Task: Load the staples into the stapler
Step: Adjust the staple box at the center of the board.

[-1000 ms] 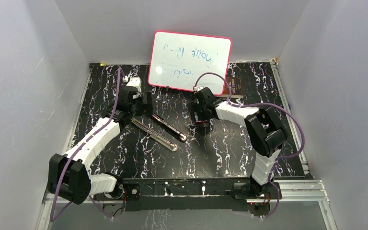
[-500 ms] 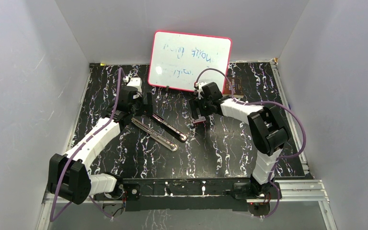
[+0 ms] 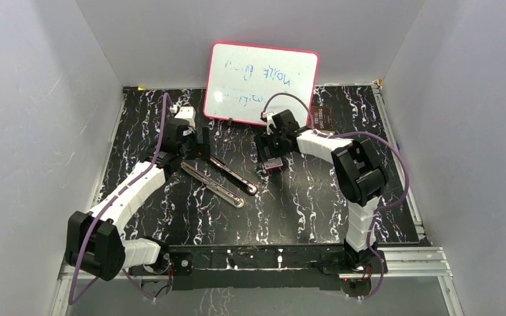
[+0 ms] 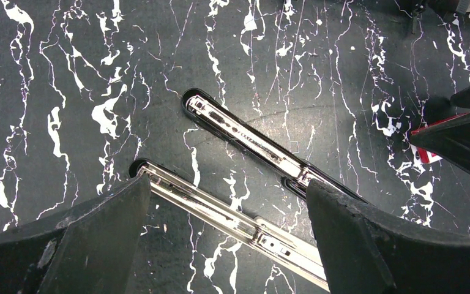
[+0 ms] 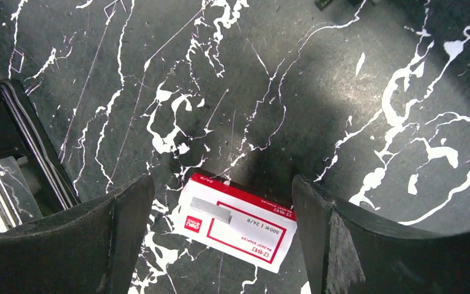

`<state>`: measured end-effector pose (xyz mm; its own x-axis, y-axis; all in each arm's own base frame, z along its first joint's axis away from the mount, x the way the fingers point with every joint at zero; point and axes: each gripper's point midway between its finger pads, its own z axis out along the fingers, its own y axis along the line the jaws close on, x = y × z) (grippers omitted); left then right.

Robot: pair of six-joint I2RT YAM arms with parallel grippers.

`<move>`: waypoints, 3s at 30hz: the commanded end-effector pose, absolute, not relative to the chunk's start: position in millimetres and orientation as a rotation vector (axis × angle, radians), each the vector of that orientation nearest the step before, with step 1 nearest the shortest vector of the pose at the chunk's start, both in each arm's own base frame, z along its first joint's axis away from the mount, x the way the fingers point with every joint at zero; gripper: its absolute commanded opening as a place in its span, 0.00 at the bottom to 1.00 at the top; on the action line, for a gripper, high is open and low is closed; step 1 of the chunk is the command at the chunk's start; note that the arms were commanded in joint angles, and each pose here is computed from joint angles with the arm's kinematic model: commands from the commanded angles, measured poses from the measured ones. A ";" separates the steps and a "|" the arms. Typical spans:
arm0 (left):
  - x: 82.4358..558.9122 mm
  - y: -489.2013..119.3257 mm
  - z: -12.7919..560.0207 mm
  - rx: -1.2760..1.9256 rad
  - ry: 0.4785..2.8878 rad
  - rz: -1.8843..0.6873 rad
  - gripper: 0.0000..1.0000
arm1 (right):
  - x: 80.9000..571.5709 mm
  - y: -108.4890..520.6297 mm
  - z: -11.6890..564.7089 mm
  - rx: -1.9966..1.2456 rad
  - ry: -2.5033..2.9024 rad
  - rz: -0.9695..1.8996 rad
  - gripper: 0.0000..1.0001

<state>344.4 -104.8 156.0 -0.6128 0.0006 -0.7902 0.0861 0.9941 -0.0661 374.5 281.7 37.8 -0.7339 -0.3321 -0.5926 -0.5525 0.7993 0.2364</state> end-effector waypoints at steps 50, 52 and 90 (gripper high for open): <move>365.0 -134.9 172.3 0.055 2.213 -0.305 0.98 | 287.8 241.7 -0.8 -0.872 2.536 0.198 0.60; 368.7 -140.5 170.6 0.059 2.219 -0.332 0.98 | 286.1 240.5 -2.9 -0.867 2.537 0.197 0.56; 421.9 -238.5 103.2 -0.050 2.287 -1.440 0.28 | 302.3 290.0 -13.5 -1.341 2.229 0.437 0.43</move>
<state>418.5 -226.5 70.8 -0.9039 -0.3134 -0.2911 0.0864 0.5329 -0.8418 324.1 307.0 24.0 -0.3596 -0.6578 -0.6619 -0.8679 0.4963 -0.0218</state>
